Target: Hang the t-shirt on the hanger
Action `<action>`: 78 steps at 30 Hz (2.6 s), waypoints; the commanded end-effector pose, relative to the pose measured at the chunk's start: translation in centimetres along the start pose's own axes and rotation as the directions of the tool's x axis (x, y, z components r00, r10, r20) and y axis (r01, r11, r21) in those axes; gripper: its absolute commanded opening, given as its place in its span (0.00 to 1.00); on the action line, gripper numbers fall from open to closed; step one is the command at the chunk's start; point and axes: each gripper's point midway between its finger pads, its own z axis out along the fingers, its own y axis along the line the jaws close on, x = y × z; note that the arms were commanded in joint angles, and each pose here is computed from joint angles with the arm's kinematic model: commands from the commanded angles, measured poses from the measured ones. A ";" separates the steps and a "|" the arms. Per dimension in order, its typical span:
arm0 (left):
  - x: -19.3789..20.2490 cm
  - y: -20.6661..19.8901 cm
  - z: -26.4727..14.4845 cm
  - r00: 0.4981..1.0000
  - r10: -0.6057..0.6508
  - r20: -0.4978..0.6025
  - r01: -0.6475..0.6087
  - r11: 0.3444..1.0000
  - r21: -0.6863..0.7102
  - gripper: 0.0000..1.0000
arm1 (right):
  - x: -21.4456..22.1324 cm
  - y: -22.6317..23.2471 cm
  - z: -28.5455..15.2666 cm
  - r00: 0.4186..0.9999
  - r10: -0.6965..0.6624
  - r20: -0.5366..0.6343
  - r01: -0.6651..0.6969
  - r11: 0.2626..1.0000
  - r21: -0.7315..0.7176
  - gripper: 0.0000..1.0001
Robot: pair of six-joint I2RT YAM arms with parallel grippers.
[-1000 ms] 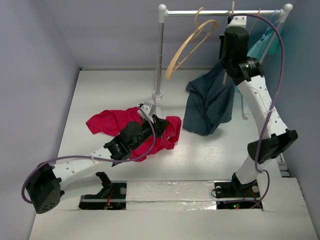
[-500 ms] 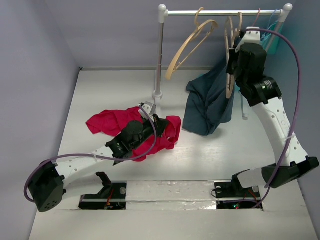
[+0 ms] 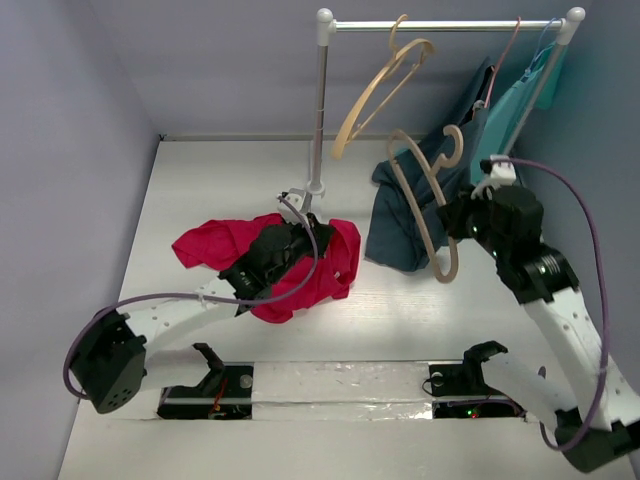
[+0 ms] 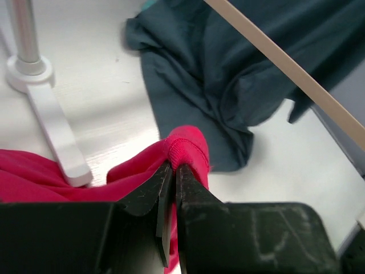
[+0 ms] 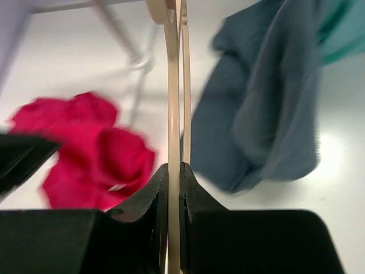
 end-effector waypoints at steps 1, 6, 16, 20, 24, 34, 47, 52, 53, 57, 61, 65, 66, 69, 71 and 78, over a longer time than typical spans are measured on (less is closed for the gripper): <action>-3.5 0.2 1.6 0.996 -0.032 0.083 0.032 0.999 0.004 0.00 | 0.9 4.8 -3.5 0.995 0.102 0.003 -0.097 0.952 -0.290 0.00; -3.9 2.1 3.7 0.996 -0.036 0.081 0.039 0.999 -0.037 0.00 | 4.9 7.5 -8.1 0.987 0.115 -0.112 -0.155 0.859 -0.489 0.00; -7.0 3.9 5.7 0.993 -0.013 0.121 0.027 0.993 -0.116 0.00 | 7.4 8.4 -11.2 0.981 0.064 -0.184 -0.161 0.799 -0.579 0.00; -7.4 4.2 6.0 0.992 -0.003 0.122 0.021 0.990 -0.140 0.00 | 7.4 8.3 -12.2 0.984 0.055 -0.170 -0.146 0.797 -0.586 0.00; -8.6 4.6 6.2 0.990 0.002 0.142 0.020 0.988 -0.153 0.00 | 7.6 8.3 -13.0 0.982 0.048 -0.184 -0.148 0.796 -0.587 0.00; -9.7 3.4 4.4 0.987 -0.026 0.157 0.040 0.995 -0.092 0.00 | 8.5 7.9 -10.9 0.979 0.053 -0.198 -0.157 0.813 -0.560 0.00; -9.6 4.1 1.1 0.987 0.019 0.161 0.013 0.981 -0.191 0.00 | 5.0 8.7 -9.0 0.995 0.043 -0.095 -0.089 0.823 -0.560 0.00; -9.6 3.3 1.4 0.988 0.031 0.153 -0.003 0.984 -0.180 0.00 | 4.3 9.0 -8.4 0.996 0.028 -0.085 -0.071 0.826 -0.559 0.00; -9.7 3.8 1.3 0.987 0.038 0.153 -0.006 0.978 -0.207 0.00 | 4.2 9.2 -8.5 0.996 0.025 -0.080 -0.066 0.824 -0.563 0.00; -10.0 2.4 1.1 0.986 0.037 0.161 -0.014 0.989 -0.145 0.00 | 3.7 10.5 -8.4 0.997 0.019 -0.081 -0.065 0.793 -0.605 0.00; -11.3 -0.5 0.5 0.983 0.041 0.180 -0.028 0.997 -0.072 0.00 | 6.0 13.3 -7.1 0.993 -0.026 -0.116 -0.051 0.787 -0.614 0.00; -11.3 -3.6 -0.7 0.987 0.027 0.160 -0.030 0.999 0.019 0.00 | 8.1 17.7 -6.4 0.993 -0.090 -0.077 0.024 0.792 -0.610 0.00; -11.5 -3.7 -1.1 0.987 0.025 0.161 -0.029 0.999 0.022 0.00 | 8.0 18.5 -5.4 0.996 -0.082 -0.040 0.044 0.814 -0.579 0.00; -11.8 -4.7 -2.5 0.988 0.014 0.154 -0.024 0.998 0.062 0.00 | 8.6 20.7 -4.0 0.996 -0.093 0.004 0.078 0.810 -0.581 0.00; -12.6 -5.2 -3.9 0.987 0.001 0.161 -0.016 0.996 0.087 0.00 | 8.5 21.2 -3.5 0.997 -0.067 0.040 0.078 0.809 -0.582 0.00; -13.6 -5.9 -7.4 0.985 -0.050 0.165 0.028 0.991 0.133 0.00 | 5.1 22.5 -2.0 0.982 0.077 0.175 0.034 0.829 -0.559 0.00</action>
